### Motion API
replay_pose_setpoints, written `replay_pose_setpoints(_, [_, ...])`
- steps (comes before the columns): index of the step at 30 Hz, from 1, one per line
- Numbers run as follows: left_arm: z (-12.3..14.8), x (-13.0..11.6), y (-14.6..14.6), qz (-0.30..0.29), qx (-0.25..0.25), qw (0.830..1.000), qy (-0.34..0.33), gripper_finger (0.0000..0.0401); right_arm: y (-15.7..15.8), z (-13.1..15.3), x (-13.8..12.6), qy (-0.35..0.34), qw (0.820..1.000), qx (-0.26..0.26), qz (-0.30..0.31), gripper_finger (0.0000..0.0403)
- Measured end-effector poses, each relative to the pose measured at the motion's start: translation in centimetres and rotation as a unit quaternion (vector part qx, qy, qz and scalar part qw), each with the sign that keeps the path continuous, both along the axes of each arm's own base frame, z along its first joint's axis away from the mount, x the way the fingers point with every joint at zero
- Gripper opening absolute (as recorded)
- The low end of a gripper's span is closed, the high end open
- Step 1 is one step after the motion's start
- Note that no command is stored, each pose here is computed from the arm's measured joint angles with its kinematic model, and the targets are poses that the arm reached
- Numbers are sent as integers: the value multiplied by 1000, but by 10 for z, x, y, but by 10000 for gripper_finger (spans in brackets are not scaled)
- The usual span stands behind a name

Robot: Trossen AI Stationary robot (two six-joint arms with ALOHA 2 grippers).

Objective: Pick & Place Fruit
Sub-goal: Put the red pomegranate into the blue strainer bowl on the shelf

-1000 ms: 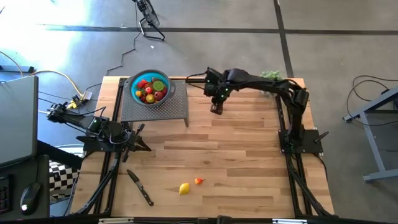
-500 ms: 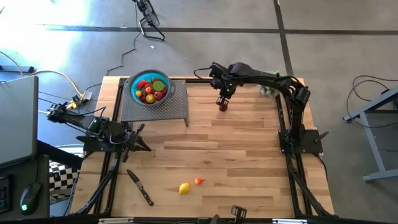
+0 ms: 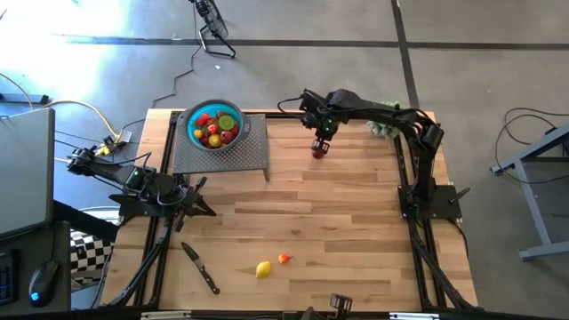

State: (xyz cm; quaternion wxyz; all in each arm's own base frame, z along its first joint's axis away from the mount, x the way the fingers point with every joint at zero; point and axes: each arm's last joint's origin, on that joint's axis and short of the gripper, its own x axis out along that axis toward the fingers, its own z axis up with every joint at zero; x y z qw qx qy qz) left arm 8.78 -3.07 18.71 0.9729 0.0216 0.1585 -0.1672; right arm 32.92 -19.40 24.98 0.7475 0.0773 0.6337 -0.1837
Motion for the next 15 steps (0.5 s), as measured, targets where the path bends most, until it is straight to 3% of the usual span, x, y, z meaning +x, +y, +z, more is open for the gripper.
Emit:
replay_pose_setpoints(6, [0, 0, 0, 0, 0, 1000, 0, 0, 7, -2, -4, 1, 997, 74, 12, 2])
replay_pose_setpoints(10, [0, 0, 0, 0, 0, 1000, 0, 0, 16, -2, -5, 5, 990, 126, 56, 2])
replay_pose_setpoints(15, [0, 0, 0, 0, 1, 1000, 0, 0, 20, -2, 1, -7, 990, 112, 84, 2])
